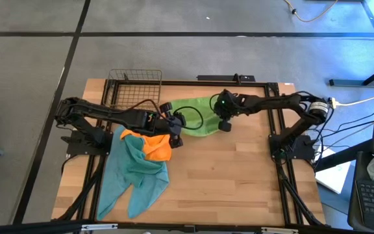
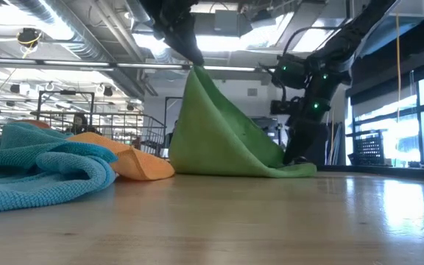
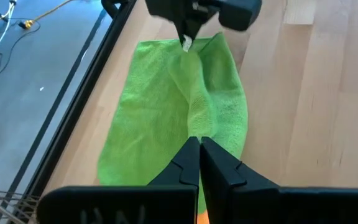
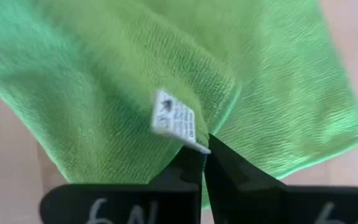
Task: Fold microfiber towels
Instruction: Fold the green microfiber cloth
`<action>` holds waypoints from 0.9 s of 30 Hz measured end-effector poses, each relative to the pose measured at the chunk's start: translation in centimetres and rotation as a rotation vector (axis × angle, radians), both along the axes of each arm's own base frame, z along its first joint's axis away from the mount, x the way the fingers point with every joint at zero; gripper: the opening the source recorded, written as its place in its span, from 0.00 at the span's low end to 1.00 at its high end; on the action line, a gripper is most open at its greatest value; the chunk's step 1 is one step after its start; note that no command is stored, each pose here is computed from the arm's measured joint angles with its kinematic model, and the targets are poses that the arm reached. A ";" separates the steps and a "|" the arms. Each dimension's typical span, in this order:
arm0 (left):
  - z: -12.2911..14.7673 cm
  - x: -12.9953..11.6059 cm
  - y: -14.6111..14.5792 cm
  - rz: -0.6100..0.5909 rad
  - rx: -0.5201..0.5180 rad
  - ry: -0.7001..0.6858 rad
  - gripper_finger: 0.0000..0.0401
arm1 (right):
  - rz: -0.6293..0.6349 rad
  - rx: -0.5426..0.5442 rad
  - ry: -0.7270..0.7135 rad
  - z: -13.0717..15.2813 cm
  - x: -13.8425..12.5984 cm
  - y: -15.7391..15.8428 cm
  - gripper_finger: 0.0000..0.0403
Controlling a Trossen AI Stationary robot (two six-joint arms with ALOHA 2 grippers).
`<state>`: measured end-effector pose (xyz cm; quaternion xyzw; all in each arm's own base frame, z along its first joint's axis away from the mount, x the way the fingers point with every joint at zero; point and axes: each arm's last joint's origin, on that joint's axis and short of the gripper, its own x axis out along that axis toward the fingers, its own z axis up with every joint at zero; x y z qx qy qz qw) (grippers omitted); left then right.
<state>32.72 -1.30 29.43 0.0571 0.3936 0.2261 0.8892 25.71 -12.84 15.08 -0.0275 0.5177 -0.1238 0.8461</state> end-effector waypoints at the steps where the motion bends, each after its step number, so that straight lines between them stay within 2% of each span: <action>1: 0.0 0.0 0.0 0.000 0.001 0.005 0.00 | 0.002 -0.007 -0.011 0.4 -0.1 0.0 0.02; 5: -0.1 -0.2 0.0 -0.001 0.003 0.022 0.00 | 0.019 -0.028 -0.037 2.6 -0.7 0.4 0.02; 9: -0.2 -0.3 0.0 -0.001 0.004 0.039 0.00 | 0.038 0.024 -0.005 4.9 -1.8 1.1 0.02; 16: -0.5 -0.7 0.1 0.029 -0.014 0.081 0.00 | 0.053 0.256 0.055 7.8 -4.2 3.8 0.02; 18: -1.1 -0.9 0.1 0.041 -0.012 0.096 0.00 | 0.045 0.286 0.066 8.4 -4.7 4.5 0.02; 21: -2.5 -1.3 0.5 0.053 -0.008 0.138 0.00 | 0.018 0.230 0.066 9.1 -5.2 5.0 0.02; 27: -5.4 -1.7 2.5 0.073 0.027 0.176 0.00 | -0.078 -0.042 0.023 9.8 -4.6 3.7 0.02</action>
